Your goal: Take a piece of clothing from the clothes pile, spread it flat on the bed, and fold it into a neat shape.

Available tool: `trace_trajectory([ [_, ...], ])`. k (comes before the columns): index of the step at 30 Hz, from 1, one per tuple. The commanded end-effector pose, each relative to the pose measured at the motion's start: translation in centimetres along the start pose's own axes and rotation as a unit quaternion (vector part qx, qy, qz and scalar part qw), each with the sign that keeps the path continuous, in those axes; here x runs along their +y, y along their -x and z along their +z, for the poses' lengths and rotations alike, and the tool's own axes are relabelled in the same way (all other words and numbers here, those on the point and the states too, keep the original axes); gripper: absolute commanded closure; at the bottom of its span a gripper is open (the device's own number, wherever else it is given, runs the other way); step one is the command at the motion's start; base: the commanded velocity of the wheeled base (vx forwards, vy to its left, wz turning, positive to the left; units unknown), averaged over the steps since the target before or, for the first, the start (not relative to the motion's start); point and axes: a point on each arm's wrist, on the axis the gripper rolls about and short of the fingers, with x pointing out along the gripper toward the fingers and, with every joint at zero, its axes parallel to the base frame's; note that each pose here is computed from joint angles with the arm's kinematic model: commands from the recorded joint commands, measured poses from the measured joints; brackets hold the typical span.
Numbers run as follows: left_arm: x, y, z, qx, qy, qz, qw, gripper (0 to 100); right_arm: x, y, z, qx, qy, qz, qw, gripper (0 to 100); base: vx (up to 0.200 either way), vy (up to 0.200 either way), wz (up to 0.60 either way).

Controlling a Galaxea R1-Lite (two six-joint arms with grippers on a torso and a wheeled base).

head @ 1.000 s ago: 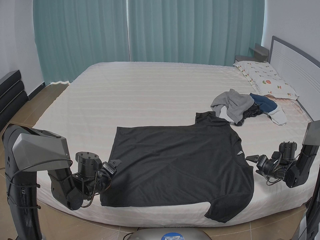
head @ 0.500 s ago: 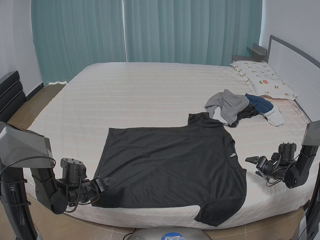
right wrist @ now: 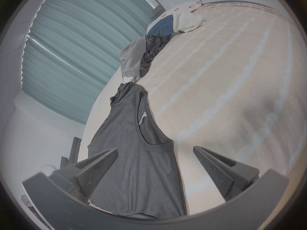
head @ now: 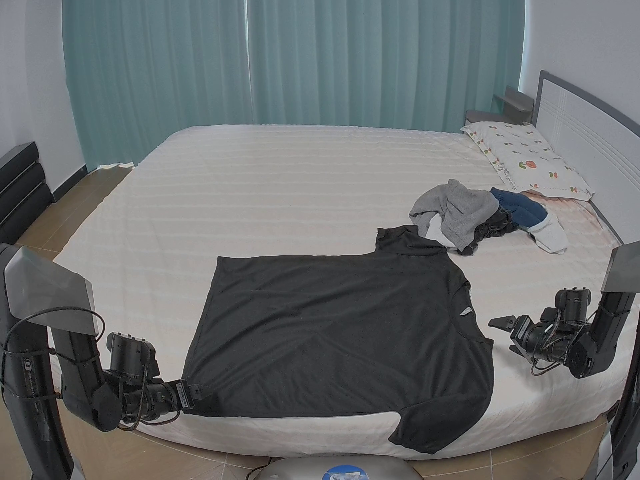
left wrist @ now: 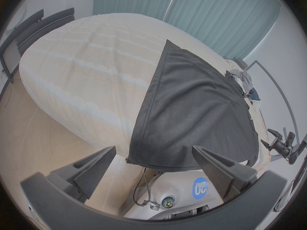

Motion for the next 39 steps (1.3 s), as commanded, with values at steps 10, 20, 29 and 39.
trace_trajectory([
  [10,0.4,-1.5,-1.7,0.0,-0.056,-0.009,0.9984,0,-0.1,-0.1,-0.1,0.002,0.0,-0.001,1.0,0,0.0,0.0,0.0],
  [20,0.2,-1.7,-2.2,0.002,-0.083,-0.016,0.9964,0,0.0,-0.2,-0.3,0.005,0.002,0.0,1.0,0,0.0,0.0,0.0],
  [29,-0.1,-1.9,-2.3,0.004,-0.101,-0.021,0.9946,0,0.1,-0.2,-0.3,0.005,0.002,0.001,1.0,0,0.0,0.0,0.0],
  [39,0.0,-2.4,-2.5,0.003,-0.122,-0.021,0.9923,0,0.1,-0.2,-0.3,0.006,0.001,0.001,1.0,0,0.0,0.0,0.0],
])
